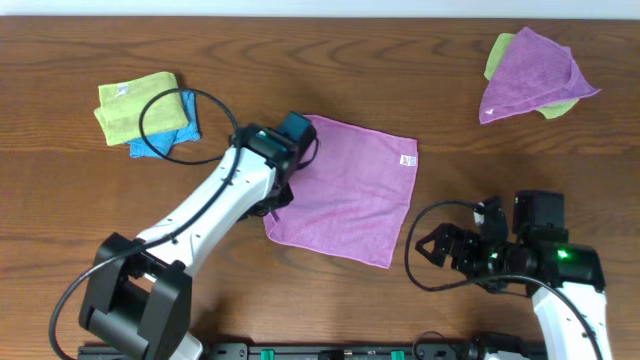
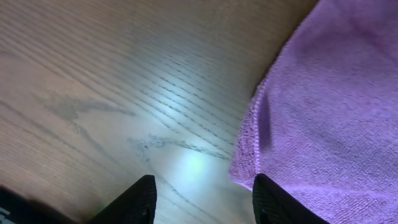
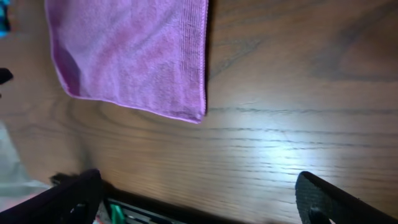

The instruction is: Fold the cloth

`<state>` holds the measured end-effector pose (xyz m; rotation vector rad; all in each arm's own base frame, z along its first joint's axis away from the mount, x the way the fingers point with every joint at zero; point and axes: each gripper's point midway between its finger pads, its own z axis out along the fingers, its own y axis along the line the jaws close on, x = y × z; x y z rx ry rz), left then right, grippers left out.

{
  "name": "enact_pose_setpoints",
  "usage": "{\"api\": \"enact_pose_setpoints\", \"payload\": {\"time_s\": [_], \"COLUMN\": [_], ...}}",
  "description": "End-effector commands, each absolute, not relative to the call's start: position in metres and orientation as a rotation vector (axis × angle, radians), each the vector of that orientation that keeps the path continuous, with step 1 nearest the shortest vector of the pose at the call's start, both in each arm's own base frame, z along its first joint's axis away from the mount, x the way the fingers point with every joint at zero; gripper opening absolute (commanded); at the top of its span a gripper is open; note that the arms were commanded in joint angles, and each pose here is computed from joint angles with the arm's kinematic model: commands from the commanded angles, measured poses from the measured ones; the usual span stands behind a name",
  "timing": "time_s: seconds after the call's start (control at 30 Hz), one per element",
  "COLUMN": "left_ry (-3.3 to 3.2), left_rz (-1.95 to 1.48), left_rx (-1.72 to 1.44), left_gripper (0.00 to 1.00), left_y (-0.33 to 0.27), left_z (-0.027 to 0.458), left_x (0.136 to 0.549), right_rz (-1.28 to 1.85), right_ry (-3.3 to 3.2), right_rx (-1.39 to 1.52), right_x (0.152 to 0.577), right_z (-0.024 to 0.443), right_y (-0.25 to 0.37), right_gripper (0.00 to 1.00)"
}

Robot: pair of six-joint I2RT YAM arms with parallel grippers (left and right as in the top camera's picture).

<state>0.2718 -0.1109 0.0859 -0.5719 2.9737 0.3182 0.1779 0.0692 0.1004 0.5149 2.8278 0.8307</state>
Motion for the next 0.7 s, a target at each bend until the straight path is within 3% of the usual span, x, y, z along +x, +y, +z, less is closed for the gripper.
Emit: {"api": "enact_pose_setpoints", "payload": {"time_s": [0.0, 0.3, 0.67], "left_ry": [3.017, 3.195, 3.279], "left_rz": [0.283, -0.138, -0.461], "left_rx": [-0.61, -0.853, -0.871], "left_gripper": [0.51, 0.5, 0.52], "left_y": [-0.103, -0.101, -0.117], "left_z": [0.083, 0.06, 0.033], "left_x": [0.271, 0.258, 0.235], "right_rz": [0.971, 1.141, 1.153], "right_ry": [2.81, 2.708, 2.662], "right_rx": [0.656, 0.754, 0.833], "right_x": [0.173, 0.169, 0.169], "right_z": [0.093, 0.065, 0.049], "right_y": [0.081, 0.096, 0.101], "right_gripper": [0.99, 0.99, 0.99]}}
